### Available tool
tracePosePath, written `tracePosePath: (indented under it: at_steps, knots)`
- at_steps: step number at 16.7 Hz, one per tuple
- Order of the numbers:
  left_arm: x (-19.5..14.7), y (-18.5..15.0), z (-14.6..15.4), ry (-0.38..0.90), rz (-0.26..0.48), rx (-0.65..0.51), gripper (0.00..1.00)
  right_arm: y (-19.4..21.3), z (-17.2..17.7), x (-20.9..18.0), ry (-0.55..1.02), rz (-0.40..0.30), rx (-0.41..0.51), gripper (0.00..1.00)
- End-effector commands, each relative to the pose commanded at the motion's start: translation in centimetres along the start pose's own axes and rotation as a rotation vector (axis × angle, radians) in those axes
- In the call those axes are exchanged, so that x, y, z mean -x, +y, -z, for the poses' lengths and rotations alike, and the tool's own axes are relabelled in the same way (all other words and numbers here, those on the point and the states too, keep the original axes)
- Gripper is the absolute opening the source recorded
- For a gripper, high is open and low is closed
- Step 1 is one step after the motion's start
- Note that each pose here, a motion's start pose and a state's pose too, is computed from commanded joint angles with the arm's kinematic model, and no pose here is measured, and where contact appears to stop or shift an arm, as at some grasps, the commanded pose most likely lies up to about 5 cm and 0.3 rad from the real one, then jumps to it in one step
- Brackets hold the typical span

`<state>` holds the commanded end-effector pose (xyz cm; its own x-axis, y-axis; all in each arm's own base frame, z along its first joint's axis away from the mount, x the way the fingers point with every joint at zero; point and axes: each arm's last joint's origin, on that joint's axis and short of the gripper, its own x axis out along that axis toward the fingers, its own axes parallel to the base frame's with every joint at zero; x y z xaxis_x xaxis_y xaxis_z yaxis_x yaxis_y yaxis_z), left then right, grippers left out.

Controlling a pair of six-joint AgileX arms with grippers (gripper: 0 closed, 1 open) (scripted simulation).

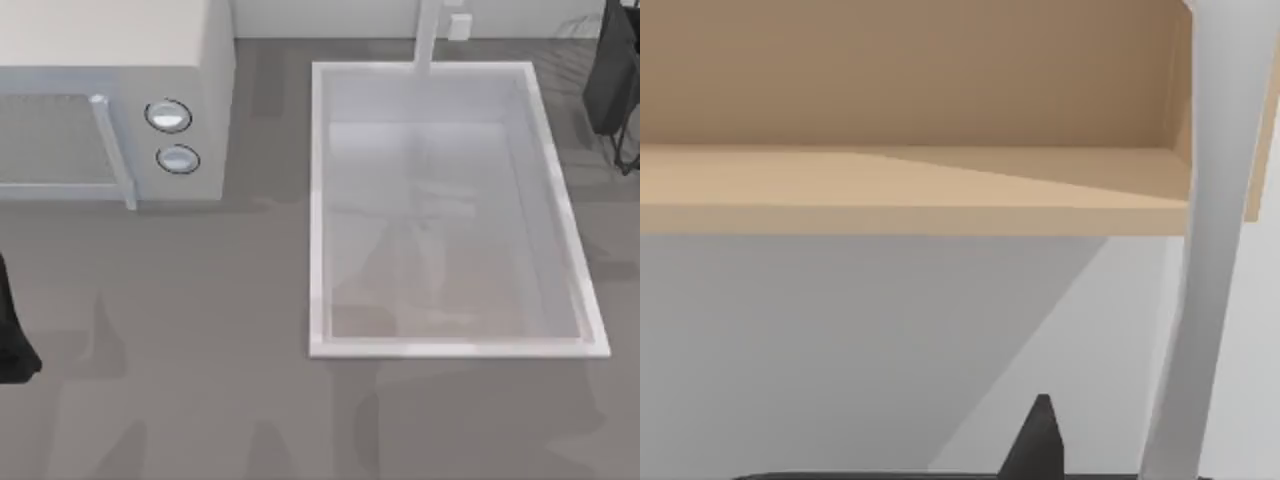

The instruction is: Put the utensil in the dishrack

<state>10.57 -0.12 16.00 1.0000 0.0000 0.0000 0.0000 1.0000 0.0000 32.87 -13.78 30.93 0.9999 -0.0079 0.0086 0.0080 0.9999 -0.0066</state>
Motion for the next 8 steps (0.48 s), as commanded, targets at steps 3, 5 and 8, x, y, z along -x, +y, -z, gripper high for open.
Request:
tracePosePath:
  at_steps: [3,5,8]
  knots:
    - [0.0,0.0,0.0,0.000,0.000,0.000,1.00,1.2,4.9,-3.1,-0.009,0.005,0.002,0.00]
    - [0.0,0.0,0.0,0.000,0.000,0.000,1.00,2.3,7.4,-4.3,-0.002,0.005,-0.002,0.00]
    - [0.0,0.0,0.0,0.000,0.000,0.000,1.00,3.1,9.1,-4.9,0.009,0.002,-0.007,0.00]
